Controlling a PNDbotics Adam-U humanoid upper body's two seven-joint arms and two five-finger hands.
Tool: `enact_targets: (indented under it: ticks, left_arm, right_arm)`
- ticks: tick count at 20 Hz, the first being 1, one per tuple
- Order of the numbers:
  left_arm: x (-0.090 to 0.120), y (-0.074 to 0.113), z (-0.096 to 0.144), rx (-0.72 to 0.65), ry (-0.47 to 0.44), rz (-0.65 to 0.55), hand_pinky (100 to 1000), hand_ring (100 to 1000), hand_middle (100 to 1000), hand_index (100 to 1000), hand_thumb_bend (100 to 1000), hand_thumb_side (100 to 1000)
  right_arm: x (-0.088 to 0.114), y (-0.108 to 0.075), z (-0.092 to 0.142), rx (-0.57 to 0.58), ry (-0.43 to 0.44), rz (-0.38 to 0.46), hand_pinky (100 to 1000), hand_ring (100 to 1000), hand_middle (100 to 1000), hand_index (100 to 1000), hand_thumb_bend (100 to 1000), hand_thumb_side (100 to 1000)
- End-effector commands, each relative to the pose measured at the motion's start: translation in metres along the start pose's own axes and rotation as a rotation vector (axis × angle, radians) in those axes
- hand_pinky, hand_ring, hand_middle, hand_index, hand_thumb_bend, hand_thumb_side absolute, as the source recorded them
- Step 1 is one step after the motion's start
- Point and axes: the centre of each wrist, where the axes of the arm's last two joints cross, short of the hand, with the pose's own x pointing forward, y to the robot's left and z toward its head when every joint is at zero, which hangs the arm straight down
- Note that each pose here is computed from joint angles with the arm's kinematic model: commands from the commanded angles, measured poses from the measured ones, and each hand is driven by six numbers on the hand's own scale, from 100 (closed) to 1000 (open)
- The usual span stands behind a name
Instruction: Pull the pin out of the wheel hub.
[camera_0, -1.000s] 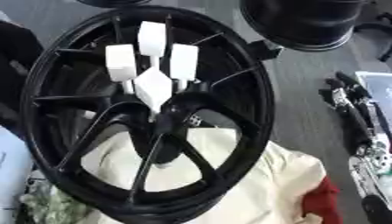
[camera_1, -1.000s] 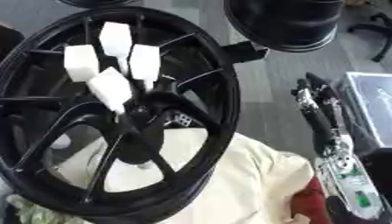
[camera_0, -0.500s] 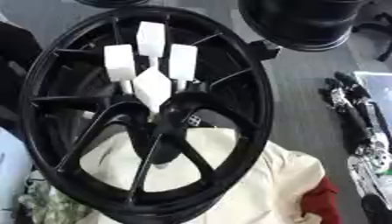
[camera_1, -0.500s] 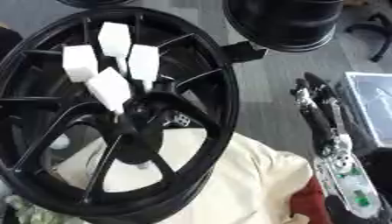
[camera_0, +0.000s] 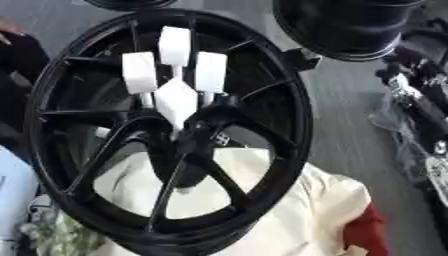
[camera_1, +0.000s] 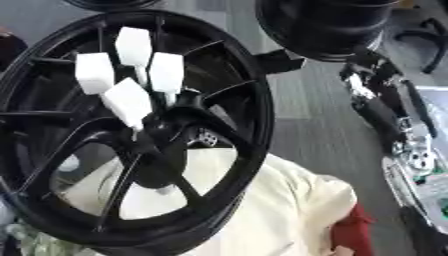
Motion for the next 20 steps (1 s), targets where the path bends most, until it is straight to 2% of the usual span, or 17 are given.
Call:
enact_targets:
  ticks: [1, 8, 11, 12, 13, 20]
  left_arm:
    - [0.005, 0.004, -0.003, -0.007, -0.02, -0.017, 811, 808, 714, 762, 474, 678]
    - [0.004, 0.006, -0.002, -0.016, -0.012, -0.03, 811, 808, 714, 760, 473, 676]
    - [0.003, 0.007, -0.001, -0.02, -0.009, -0.036, 811, 807, 714, 759, 473, 676]
    - [0.003, 0.007, -0.001, -0.021, -0.008, -0.037, 811, 807, 714, 759, 468, 676]
    - [0.003, 0.008, -0.001, -0.022, -0.007, -0.039, 811, 807, 715, 759, 472, 677]
    - [0.002, 0.01, -0.001, -0.032, -0.003, -0.052, 811, 807, 715, 759, 472, 679]
  right_arm:
    - [0.039, -0.013, -0.012, 0.108, -0.112, 0.129, 872, 779, 790, 870, 100, 396]
    - [0.089, -0.031, -0.043, 0.406, -0.281, 0.36, 869, 780, 779, 861, 110, 392]
    - [0.112, -0.034, -0.055, 0.557, -0.314, 0.481, 869, 787, 777, 858, 110, 423]
    - [0.119, -0.034, -0.058, 0.604, -0.327, 0.519, 870, 788, 777, 858, 164, 497]
    - [0.125, -0.034, -0.062, 0.644, -0.344, 0.552, 872, 789, 778, 859, 127, 423]
    - [0.162, -0.021, -0.079, 0.854, -0.416, 0.669, 880, 808, 790, 870, 143, 504]
